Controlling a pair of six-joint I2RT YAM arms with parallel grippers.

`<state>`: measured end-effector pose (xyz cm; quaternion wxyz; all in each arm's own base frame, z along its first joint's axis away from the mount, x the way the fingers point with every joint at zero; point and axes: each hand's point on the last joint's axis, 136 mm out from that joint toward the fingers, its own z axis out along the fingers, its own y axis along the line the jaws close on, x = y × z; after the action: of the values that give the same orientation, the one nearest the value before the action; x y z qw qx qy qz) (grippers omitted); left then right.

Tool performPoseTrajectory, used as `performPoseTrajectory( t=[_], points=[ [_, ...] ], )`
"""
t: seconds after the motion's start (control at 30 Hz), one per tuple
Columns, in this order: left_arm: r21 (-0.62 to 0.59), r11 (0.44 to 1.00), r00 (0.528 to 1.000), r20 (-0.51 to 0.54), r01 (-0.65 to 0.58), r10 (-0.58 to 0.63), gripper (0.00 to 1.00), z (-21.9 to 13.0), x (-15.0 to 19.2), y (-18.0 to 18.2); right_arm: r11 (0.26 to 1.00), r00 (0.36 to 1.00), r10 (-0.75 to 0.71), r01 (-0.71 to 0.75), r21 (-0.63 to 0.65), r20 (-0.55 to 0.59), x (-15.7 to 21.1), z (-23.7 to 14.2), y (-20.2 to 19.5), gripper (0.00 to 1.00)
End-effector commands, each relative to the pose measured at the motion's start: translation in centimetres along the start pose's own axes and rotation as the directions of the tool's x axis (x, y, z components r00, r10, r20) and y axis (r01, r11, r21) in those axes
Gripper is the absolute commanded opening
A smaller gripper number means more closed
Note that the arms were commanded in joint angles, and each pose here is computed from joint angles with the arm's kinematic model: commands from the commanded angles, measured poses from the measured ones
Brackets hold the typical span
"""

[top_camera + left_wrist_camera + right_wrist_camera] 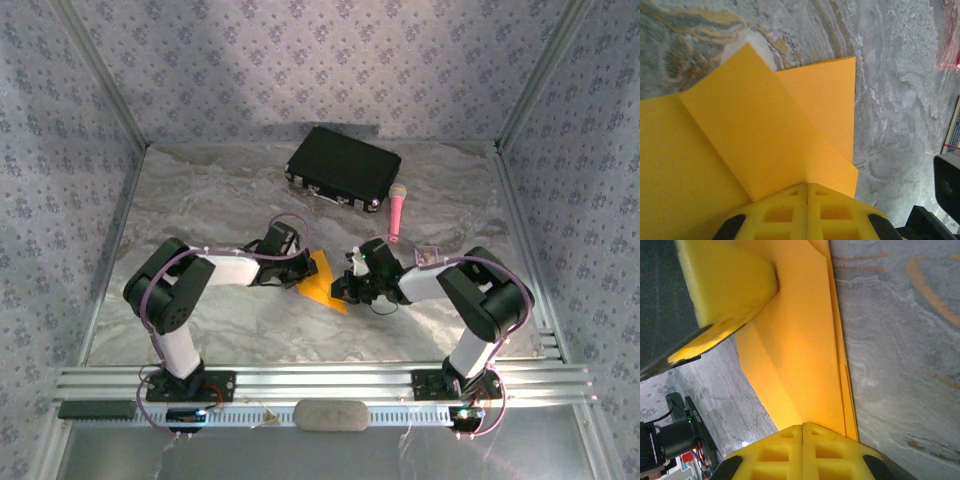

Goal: Fold a paper plane with a square sheet of paper (pick it up from the middle)
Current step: Fourth fold the wing at the center of the table.

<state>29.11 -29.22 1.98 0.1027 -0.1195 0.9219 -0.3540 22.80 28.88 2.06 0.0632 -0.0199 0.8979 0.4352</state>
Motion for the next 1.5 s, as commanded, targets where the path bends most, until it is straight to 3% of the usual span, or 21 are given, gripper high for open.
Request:
performPoseTrajectory(
  t=[0.0, 0.4, 0.67, 0.97, 1.17, 1.3, 1.47],
  points=[
    [-0.163, 0.985, 0.996, 0.087, 0.051, -0.038, 0.00, -0.7, -2.4, 4.7, 0.989, 0.992, 0.105, -0.096, 0.112, -0.072, 3.1, -0.1, -3.5, 0.00],
    [-0.107, 0.992, 0.995, 0.091, 0.061, -0.052, 0.00, -1.6, -5.3, 3.9, 0.989, 0.990, 0.109, -0.098, 0.114, -0.092, 3.5, 0.0, -3.9, 0.00],
    [-0.159, 0.983, 0.989, 0.126, 0.096, -0.076, 0.00, -2.4, -6.9, 6.2, 0.989, 0.990, 0.107, -0.096, 0.113, -0.096, 3.5, 0.0, -3.8, 0.00],
    [-0.140, 0.985, 0.986, 0.145, 0.105, -0.084, 0.00, -3.3, -9.3, 6.5, 0.989, 0.989, 0.107, -0.095, 0.114, -0.103, 3.7, 0.0, -3.9, 0.00],
    [-0.056, 0.995, 0.985, 0.158, 0.085, -0.075, 0.00, -4.8, -9.7, 3.8, 0.990, 0.989, 0.104, -0.093, 0.107, -0.101, 3.4, 0.0, -3.7, 0.00],
    [-0.019, 0.999, 0.986, 0.167, 0.033, -0.029, 0.02, -6.2, -8.8, 1.2, 0.991, 0.990, 0.101, -0.092, 0.099, -0.095, 3.1, 0.0, -3.3, 0.00],
    [0.020, 0.998, 0.994, 0.088, -0.067, 0.065, 0.02, -4.8, -4.5, -1.6, 0.991, 0.991, 0.103, -0.094, 0.096, -0.089, 2.9, 0.0, -3.1, 0.00]
  ],
)
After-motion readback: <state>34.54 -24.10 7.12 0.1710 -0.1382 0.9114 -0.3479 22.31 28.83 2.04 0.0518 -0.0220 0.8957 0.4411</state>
